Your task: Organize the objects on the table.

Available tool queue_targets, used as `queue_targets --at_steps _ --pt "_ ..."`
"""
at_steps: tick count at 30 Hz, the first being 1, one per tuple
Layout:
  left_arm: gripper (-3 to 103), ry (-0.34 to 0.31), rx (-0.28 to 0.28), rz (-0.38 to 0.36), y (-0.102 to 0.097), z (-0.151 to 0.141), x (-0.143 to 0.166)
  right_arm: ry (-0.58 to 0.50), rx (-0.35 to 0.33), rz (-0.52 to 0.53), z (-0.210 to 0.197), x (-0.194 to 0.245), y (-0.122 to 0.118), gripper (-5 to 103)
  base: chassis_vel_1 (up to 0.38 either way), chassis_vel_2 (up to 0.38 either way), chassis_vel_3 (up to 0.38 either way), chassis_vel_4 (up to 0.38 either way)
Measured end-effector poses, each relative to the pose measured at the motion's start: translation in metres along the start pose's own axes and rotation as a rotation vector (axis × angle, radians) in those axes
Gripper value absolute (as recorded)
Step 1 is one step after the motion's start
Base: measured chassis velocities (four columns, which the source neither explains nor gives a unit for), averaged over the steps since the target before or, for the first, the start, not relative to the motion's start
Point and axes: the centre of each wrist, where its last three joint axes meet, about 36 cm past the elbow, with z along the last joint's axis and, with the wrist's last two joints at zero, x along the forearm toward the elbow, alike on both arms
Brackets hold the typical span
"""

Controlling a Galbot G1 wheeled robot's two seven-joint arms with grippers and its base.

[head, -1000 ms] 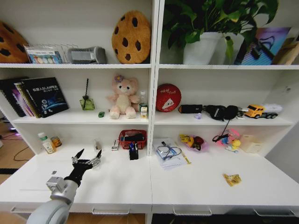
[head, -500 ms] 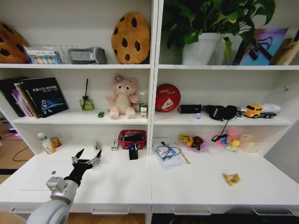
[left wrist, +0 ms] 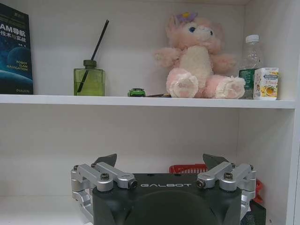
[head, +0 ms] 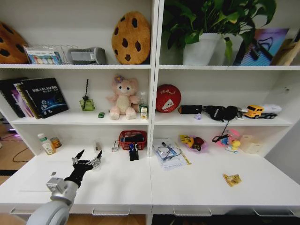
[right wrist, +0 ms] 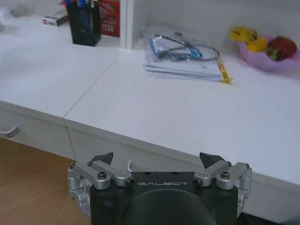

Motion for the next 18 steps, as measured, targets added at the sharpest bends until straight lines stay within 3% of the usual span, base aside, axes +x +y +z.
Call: queue_targets --at_steps 3,4,5,6,7,9,10,11,12,15,18 --pt "100 0.0 0.0 0.0 0.0 0.0 0.0 0.034 -0.061 0.011 -0.011 -0.01 -0.006 100 0.0 0.0 0.0 0.0" --pt "100 0.0 0.0 0.0 0.0 0.0 0.0 0.003 -0.152 0.038 -0.038 -0.028 -0.024 100 0.0 0.0 0.0 0.0" --pt "100 0.0 0.0 0.0 0.0 0.0 0.0 -0.068 -0.174 0.053 -0.06 -0.035 -0.04 100 0.0 0.0 0.0 0.0" --pt "100 0.0 0.0 0.0 0.0 0.0 0.0 -0.14 -0.164 0.077 -0.077 -0.039 -0.055 100 0.0 0.0 0.0 0.0" --pt "100 0.0 0.0 0.0 0.0 0.0 0.0 -0.14 -0.164 0.077 -0.077 -0.039 -0.055 100 0.0 0.0 0.0 0.0" --pt "100 0.0 0.0 0.0 0.0 0.0 0.0 -0.204 -0.136 0.15 -0.089 -0.05 -0.081 100 0.0 0.0 0.0 0.0" --pt "100 0.0 0.0 0.0 0.0 0.0 0.0 -0.204 -0.136 0.15 -0.089 -0.05 -0.081 100 0.0 0.0 0.0 0.0" --pt "100 0.0 0.0 0.0 0.0 0.0 0.0 -0.222 -0.128 0.238 -0.092 -0.062 -0.11 100 0.0 0.0 0.0 0.0" --pt "100 0.0 0.0 0.0 0.0 0.0 0.0 -0.222 -0.128 0.238 -0.092 -0.062 -0.11 100 0.0 0.0 0.0 0.0" --pt "100 0.0 0.0 0.0 0.0 0.0 0.0 -0.235 -0.148 0.415 -0.092 -0.084 -0.153 100 0.0 0.0 0.0 0.0" --pt "100 0.0 0.0 0.0 0.0 0.0 0.0 -0.225 -0.175 0.505 -0.09 -0.096 -0.165 100 0.0 0.0 0.0 0.0"
